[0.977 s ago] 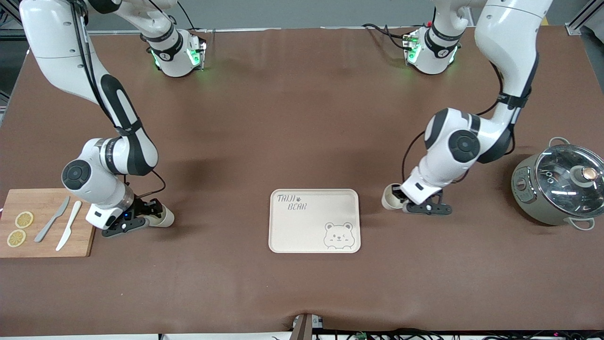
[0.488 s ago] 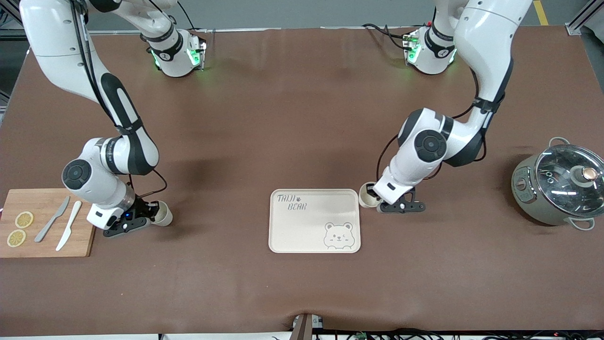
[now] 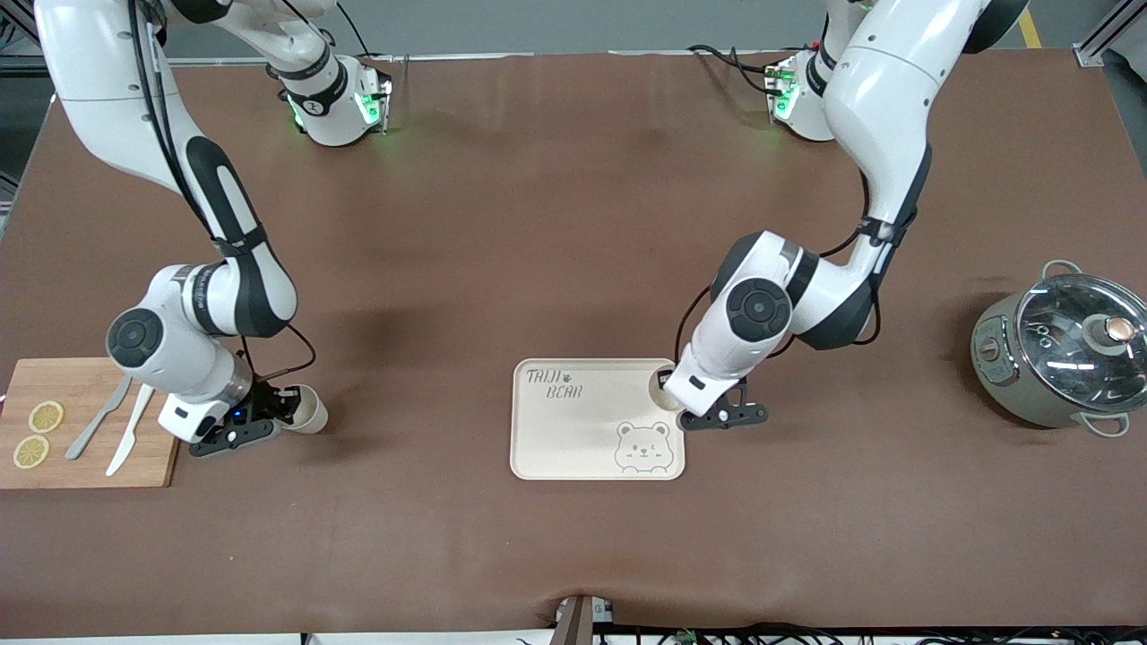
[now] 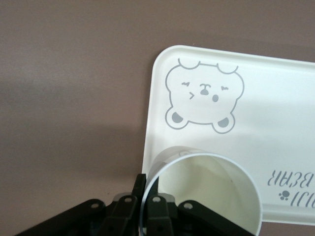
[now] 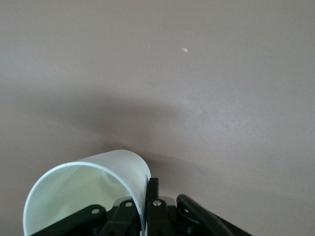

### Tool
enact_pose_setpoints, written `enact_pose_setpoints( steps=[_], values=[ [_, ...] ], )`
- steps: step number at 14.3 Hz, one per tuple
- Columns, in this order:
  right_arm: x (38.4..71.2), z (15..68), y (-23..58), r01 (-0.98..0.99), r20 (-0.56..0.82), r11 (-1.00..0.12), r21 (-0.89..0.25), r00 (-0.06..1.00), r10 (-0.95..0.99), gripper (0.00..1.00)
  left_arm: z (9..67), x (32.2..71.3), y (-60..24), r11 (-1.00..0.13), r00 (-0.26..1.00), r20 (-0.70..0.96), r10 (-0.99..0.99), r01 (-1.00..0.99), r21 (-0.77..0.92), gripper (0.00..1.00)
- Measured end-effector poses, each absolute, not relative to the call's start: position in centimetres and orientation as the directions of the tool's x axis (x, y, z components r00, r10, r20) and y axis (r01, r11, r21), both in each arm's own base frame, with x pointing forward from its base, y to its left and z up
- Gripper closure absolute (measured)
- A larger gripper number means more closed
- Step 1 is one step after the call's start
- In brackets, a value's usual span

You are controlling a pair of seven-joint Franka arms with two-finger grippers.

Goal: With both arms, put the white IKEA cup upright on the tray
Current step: 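Set the left cup on the tray while the right gripper carries its cup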

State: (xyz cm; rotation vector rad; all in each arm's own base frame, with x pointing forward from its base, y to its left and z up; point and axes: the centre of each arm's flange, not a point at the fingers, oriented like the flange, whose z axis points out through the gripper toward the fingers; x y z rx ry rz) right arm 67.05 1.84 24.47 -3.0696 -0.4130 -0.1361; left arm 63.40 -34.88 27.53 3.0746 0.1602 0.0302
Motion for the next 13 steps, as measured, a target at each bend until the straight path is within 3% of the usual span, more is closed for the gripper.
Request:
enact_pose_setpoints(
  steps=[6,13],
  values=[
    [70.2,36.0,12.3,-0.001,0.046,-0.990,-0.142,0.999,-0.008,0.96,21.7,62.4,-38.9,-0.983,0.984,0.028,0.177,0.175,0.058,0.96],
    [68.2,36.9,28.2,-0.230,0.027,-0.957,-0.177,0.971,-0.238,0.96,22.2,62.4,-39.6,-0.980,0.981,0.038,0.189,0.187,0.067,0.96]
  ],
)
